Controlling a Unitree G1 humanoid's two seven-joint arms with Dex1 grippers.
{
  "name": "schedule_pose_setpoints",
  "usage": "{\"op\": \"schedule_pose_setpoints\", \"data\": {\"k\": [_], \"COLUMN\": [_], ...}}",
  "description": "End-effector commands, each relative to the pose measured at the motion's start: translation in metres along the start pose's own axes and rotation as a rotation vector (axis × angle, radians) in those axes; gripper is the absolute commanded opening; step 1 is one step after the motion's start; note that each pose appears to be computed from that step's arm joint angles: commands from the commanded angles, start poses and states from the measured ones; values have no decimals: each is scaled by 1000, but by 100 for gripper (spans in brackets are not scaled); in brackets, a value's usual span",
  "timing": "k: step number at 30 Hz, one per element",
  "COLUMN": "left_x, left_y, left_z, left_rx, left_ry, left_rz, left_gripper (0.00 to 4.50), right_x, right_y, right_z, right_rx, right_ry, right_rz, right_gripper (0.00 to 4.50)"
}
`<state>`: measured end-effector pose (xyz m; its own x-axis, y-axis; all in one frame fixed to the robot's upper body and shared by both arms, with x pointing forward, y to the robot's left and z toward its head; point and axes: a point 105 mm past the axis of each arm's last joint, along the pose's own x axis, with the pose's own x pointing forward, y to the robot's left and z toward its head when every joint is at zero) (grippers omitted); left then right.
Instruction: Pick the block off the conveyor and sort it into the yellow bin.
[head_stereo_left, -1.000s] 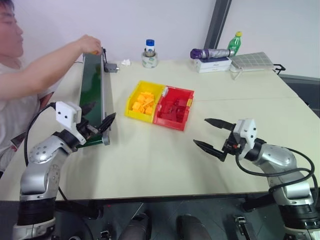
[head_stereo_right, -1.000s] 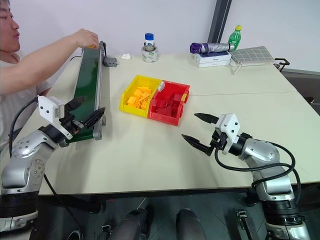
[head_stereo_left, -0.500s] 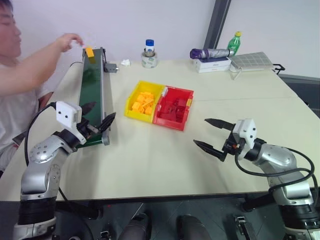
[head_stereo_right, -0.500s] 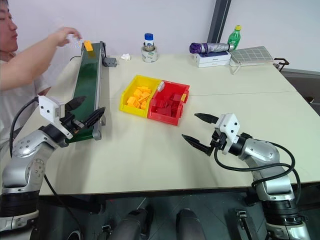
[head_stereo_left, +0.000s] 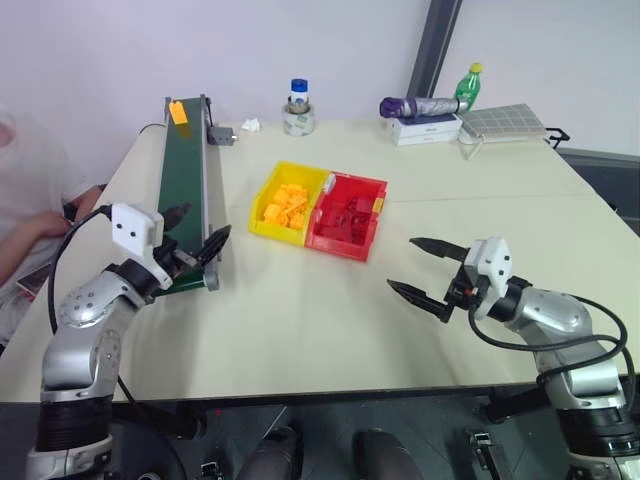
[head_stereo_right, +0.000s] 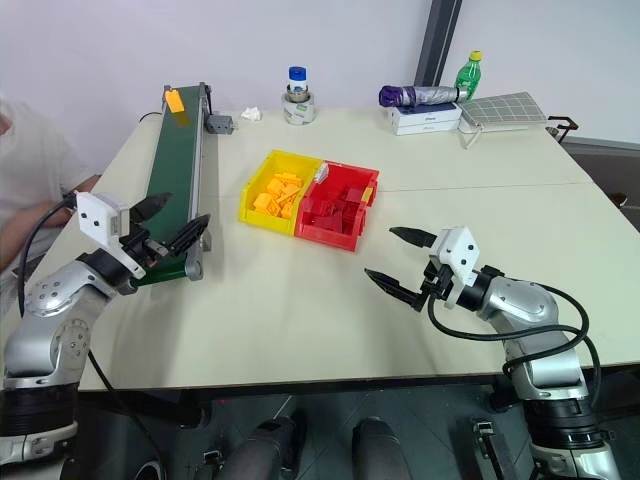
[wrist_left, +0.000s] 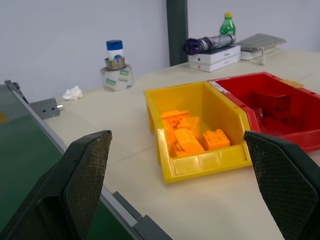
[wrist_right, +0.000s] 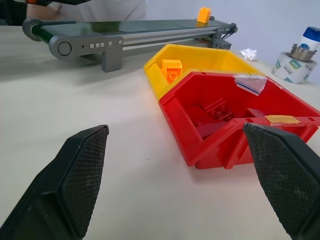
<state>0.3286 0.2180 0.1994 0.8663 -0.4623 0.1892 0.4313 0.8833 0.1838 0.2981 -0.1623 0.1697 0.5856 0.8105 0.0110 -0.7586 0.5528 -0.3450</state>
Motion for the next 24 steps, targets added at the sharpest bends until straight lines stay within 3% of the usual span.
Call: {"op": "schedule_pose_setpoints", "data": {"k": [1, 14, 24], "left_x": [-4, -23, -20], "left_y": [-2, 11, 38], "left_z": [12, 6, 6], "left_rx": [25, 7, 44], "left_ry": [-41, -16, -9], "left_rz": [12, 98, 304], "left_gripper": [443, 443, 443], "right_x": [3, 6, 8], "right_y": [-3, -2, -2], "right_z": [10, 10, 10], "right_rx": [-33, -28, -26], "right_ry": [-34, -45, -51], "right_rz": [1, 8, 11], "right_gripper": [450, 450, 450]}}
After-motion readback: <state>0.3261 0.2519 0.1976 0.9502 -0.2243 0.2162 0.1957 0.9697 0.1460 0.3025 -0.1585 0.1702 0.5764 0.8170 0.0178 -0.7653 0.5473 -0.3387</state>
